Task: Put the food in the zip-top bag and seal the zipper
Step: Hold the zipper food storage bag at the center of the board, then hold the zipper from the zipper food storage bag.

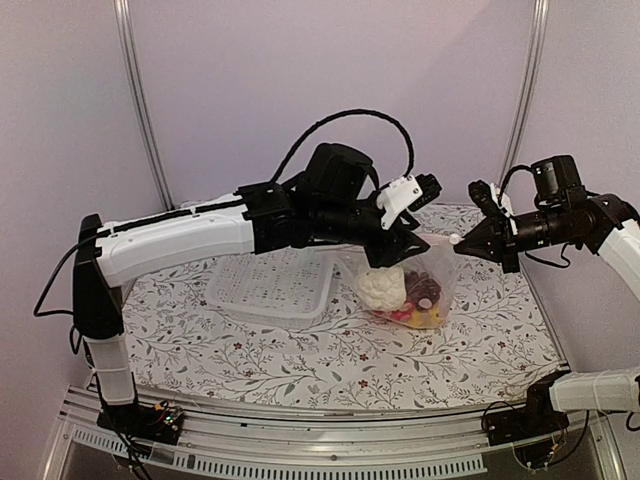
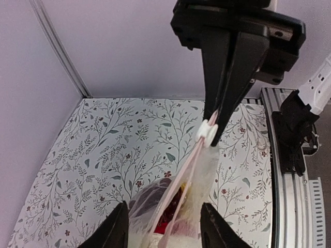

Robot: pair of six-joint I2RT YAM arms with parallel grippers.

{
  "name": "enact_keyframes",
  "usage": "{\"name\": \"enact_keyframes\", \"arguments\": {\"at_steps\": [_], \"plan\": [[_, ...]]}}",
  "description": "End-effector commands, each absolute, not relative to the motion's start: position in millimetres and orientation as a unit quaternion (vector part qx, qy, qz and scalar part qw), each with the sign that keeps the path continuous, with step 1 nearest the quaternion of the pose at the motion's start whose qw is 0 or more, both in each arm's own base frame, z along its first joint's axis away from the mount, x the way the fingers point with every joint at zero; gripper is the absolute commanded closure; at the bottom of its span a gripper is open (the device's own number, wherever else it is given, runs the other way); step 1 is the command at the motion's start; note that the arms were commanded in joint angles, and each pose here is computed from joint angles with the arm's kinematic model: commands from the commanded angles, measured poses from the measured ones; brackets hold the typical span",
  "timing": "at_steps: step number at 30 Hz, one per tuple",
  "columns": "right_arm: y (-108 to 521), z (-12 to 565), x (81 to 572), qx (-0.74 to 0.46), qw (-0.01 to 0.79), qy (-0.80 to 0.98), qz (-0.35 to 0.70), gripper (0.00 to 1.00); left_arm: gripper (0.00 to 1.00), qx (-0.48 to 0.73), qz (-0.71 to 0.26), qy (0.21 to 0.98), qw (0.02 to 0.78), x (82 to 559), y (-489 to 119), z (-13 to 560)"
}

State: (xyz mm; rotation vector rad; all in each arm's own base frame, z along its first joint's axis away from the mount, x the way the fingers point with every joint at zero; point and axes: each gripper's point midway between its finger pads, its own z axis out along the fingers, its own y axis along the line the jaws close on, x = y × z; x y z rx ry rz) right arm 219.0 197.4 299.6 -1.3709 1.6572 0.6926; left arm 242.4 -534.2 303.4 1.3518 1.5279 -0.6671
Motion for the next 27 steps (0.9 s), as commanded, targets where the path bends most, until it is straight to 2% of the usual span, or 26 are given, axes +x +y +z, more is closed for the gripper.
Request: {"name": "enact_keyframes", "arguments": {"at_steps": [1, 7, 16, 27], "plan": [[198.8, 306.1, 213.5, -0.566, 0.426, 0.652, 0.273, 1.0, 0.56, 0.566, -0.348, 0.565, 0.489, 227.6, -550.5, 341.0], [199.1, 307.2, 209.0, -0.573, 0.424, 0.648, 0.269, 1.0, 0.61, 0.575, -0.398, 0.543, 0.465, 218.1, -562.7, 342.9], [200.2, 312.3, 205.5, -0.574, 0.428, 0.642, 0.274, 1.0, 0.6, 0.581, -0.414, 0.543, 0.443, 217.8, -576.0, 328.0], [201.2, 308.2, 205.3, -0.574, 0.423, 0.644, 0.278, 1.0, 0.75, 0.587, -0.416, 0.544, 0.432, 220.6, -581.0, 317.4]]}}
